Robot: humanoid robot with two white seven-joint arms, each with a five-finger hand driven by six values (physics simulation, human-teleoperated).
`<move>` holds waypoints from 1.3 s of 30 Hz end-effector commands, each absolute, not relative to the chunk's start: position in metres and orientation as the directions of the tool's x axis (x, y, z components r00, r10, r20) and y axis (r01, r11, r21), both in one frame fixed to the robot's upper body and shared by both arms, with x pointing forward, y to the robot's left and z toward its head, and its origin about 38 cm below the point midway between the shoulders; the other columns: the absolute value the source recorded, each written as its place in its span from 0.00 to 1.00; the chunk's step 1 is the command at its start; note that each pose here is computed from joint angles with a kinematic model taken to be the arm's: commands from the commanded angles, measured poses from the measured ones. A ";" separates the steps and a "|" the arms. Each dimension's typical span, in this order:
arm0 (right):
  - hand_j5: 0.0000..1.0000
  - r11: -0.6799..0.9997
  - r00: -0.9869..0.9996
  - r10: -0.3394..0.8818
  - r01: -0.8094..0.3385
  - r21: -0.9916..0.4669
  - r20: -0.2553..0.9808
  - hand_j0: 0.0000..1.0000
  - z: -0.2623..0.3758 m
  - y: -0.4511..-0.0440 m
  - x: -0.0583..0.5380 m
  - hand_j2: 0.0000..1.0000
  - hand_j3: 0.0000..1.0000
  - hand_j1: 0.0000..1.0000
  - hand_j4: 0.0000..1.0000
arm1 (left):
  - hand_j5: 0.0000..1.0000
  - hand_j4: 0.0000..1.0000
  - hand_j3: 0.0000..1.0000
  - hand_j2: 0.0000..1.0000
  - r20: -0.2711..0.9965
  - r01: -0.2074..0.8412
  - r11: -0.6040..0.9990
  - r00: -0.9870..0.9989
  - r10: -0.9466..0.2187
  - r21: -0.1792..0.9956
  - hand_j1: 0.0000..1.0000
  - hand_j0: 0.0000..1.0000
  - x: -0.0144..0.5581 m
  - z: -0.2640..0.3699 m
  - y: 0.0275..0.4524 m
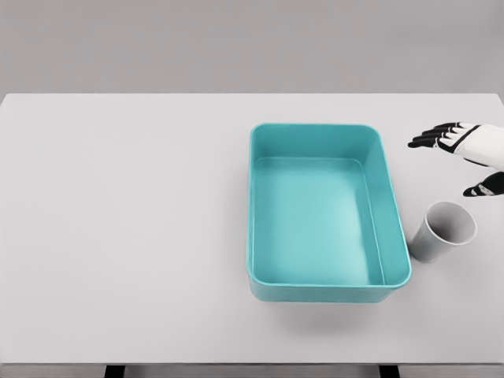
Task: Put the paper cup into the basket with your right arm
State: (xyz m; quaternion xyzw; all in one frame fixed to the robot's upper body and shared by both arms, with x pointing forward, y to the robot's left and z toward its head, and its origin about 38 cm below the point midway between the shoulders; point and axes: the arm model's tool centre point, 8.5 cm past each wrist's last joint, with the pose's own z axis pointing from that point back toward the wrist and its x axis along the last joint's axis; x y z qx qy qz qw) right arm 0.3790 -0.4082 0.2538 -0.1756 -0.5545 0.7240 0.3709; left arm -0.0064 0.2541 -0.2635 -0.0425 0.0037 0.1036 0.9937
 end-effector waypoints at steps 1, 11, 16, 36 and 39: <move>1.00 -0.105 -0.663 0.732 -0.340 -0.935 0.159 1.00 0.256 -0.408 0.379 1.00 1.00 1.00 1.00 | 1.00 1.00 1.00 1.00 -0.016 -0.206 0.975 0.979 0.206 -0.084 1.00 1.00 -0.006 -0.264 0.254; 1.00 0.415 -0.533 0.642 -0.364 -0.834 0.552 1.00 0.296 -0.479 0.381 1.00 1.00 1.00 1.00 | 1.00 1.00 1.00 1.00 -0.016 -0.206 0.975 0.979 0.206 -0.084 1.00 1.00 -0.006 -0.264 0.254; 1.00 0.580 -0.378 0.600 -0.401 -0.709 0.705 1.00 0.266 -0.515 0.371 1.00 1.00 1.00 1.00 | 1.00 1.00 1.00 1.00 -0.016 -0.206 0.975 0.979 0.206 -0.084 1.00 1.00 -0.006 -0.264 0.254; 1.00 0.579 -0.172 0.548 -0.629 -0.520 0.819 1.00 0.141 -0.488 0.325 1.00 1.00 1.00 1.00 | 1.00 1.00 1.00 1.00 -0.016 -0.206 0.975 0.979 0.206 -0.084 1.00 1.00 -0.006 -0.264 0.254; 1.00 0.583 -0.162 0.539 -0.636 -0.505 0.827 1.00 0.134 -0.484 0.323 1.00 1.00 1.00 1.00 | 1.00 1.00 1.00 1.00 -0.016 -0.206 0.975 0.979 0.206 -0.084 1.00 1.00 -0.006 -0.264 0.254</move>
